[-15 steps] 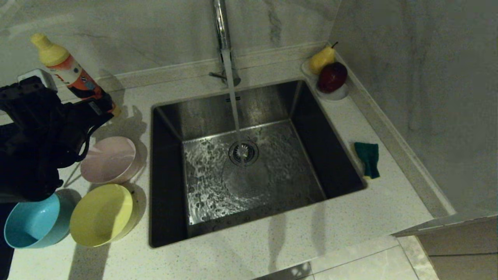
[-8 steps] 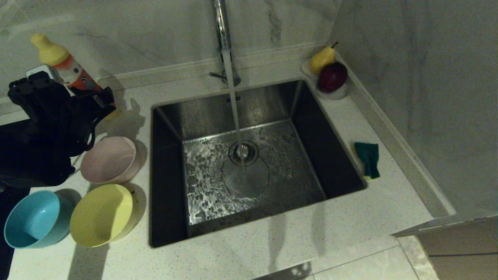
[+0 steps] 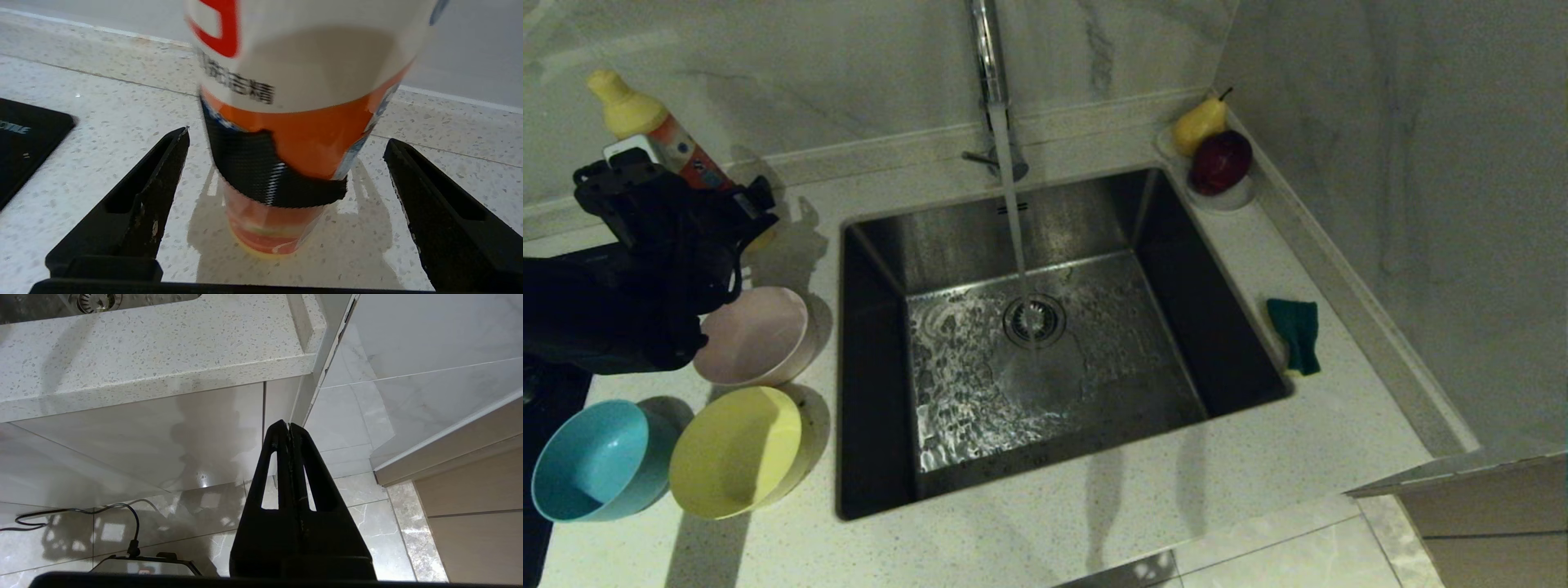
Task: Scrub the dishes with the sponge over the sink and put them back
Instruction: Grab the dish soap
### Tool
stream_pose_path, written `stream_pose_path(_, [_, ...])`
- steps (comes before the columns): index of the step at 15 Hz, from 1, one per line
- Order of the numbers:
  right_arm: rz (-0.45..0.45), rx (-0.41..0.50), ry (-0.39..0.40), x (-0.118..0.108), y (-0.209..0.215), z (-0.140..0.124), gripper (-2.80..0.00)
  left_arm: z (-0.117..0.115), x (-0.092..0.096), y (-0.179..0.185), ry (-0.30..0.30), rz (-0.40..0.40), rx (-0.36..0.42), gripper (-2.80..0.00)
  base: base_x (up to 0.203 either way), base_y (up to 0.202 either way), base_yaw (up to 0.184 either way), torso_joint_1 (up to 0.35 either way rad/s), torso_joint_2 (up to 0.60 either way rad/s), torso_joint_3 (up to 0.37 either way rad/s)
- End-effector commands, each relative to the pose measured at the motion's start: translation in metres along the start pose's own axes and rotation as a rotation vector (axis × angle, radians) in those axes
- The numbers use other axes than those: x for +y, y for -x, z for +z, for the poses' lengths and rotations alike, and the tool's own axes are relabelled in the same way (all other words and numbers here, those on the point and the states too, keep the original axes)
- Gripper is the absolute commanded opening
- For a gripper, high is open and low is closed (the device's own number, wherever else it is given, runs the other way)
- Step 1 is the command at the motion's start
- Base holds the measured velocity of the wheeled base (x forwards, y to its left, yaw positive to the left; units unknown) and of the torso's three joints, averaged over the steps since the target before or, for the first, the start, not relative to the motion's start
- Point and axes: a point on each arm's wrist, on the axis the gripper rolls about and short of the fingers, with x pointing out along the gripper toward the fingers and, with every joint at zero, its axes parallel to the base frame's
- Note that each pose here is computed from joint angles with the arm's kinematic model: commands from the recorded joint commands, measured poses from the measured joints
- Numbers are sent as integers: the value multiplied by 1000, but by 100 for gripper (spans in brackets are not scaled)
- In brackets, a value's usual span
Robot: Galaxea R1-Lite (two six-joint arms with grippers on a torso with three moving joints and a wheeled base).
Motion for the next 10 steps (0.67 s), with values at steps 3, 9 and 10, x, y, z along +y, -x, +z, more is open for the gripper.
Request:
stream_pose_path(3, [1,-1,0,0,0,0,-280,-4,-2,-8,4,1,-15,0,0,0,0,0,0,0])
stream_pose_path(9, [1,-1,0,0,0,0,-280,-13,1,-17,-3,6,-21,0,0,0,0,0,0,0])
stream_pose_path(10, [1,-1,0,0,0,0,-280,-12,0,-19,4,3,-41,0,0,0,0,0,0,0])
